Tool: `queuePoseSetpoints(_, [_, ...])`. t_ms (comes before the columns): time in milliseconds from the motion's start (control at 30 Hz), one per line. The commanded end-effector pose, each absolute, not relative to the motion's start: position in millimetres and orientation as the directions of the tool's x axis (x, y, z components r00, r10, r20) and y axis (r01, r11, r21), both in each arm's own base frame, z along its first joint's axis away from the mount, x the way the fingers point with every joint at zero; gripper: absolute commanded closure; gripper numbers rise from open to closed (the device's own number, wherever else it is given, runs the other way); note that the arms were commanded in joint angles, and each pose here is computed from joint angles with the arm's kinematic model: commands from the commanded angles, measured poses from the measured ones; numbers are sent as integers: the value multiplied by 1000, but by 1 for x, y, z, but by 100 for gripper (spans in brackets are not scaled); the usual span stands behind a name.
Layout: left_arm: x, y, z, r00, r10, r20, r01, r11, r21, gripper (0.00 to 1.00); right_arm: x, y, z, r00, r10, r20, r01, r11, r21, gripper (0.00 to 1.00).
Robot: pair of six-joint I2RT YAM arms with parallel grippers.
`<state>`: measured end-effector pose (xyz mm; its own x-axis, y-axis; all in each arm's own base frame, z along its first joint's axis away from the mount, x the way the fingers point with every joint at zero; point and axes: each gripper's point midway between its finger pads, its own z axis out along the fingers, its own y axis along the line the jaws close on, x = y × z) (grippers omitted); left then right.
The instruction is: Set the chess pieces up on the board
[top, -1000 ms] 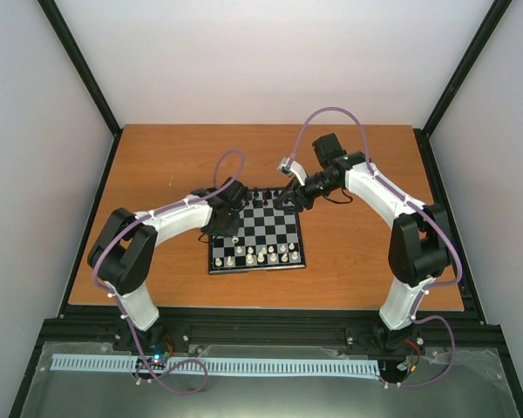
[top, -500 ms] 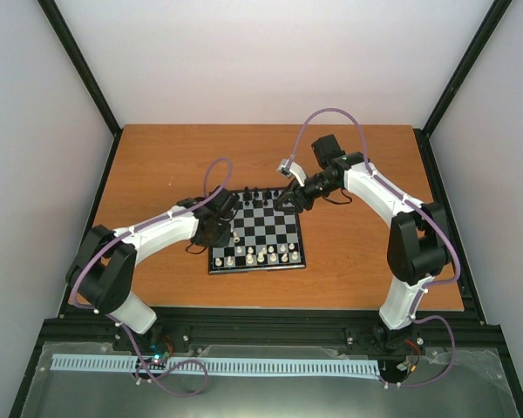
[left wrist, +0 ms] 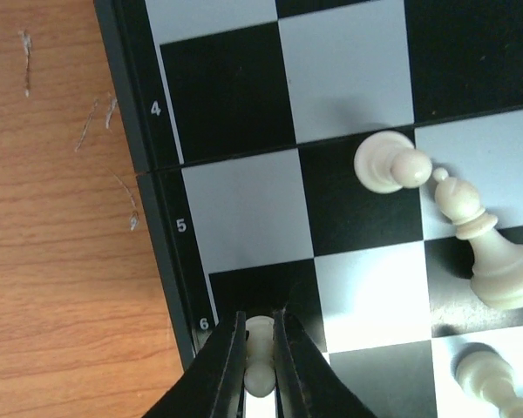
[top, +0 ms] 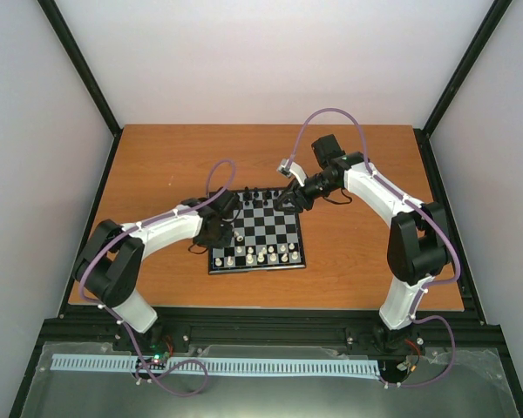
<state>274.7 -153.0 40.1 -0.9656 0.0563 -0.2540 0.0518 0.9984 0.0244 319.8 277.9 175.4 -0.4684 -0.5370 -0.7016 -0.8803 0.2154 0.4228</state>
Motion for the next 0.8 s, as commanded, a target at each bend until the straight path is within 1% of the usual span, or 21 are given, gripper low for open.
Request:
queuePoseSetpoints(0, [289, -155, 41, -957, 38, -287, 31, 999, 29, 89, 316, 279, 171, -472, -540, -697, -876, 196, 441, 58])
queuePoseSetpoints(233, [292, -159, 36, -959, 39, -280, 33, 999, 25, 88, 316, 279, 168, -474, -544, -693, -874, 195, 445, 58])
queuePoseSetpoints(333, [290, -160, 37, -961, 40, -273, 36, 999, 21, 84, 315, 279, 167, -475, -546, -691, -873, 194, 447, 57])
queuePoseSetpoints(433, [288, -159, 39, -962, 43, -270, 39, 999, 19, 83, 316, 279, 166, -478, -547, -688, -871, 195, 450, 57])
queuePoseSetpoints(667, [282, -158, 43, -964, 36, -262, 35, 999, 8, 87, 316, 279, 164, -484, -547, -683, -867, 197, 457, 57])
queuePoseSetpoints(767, [279, -156, 44, -965, 32, -262, 31, 999, 7, 88, 316, 279, 164, -486, -547, -681, -866, 198, 459, 57])
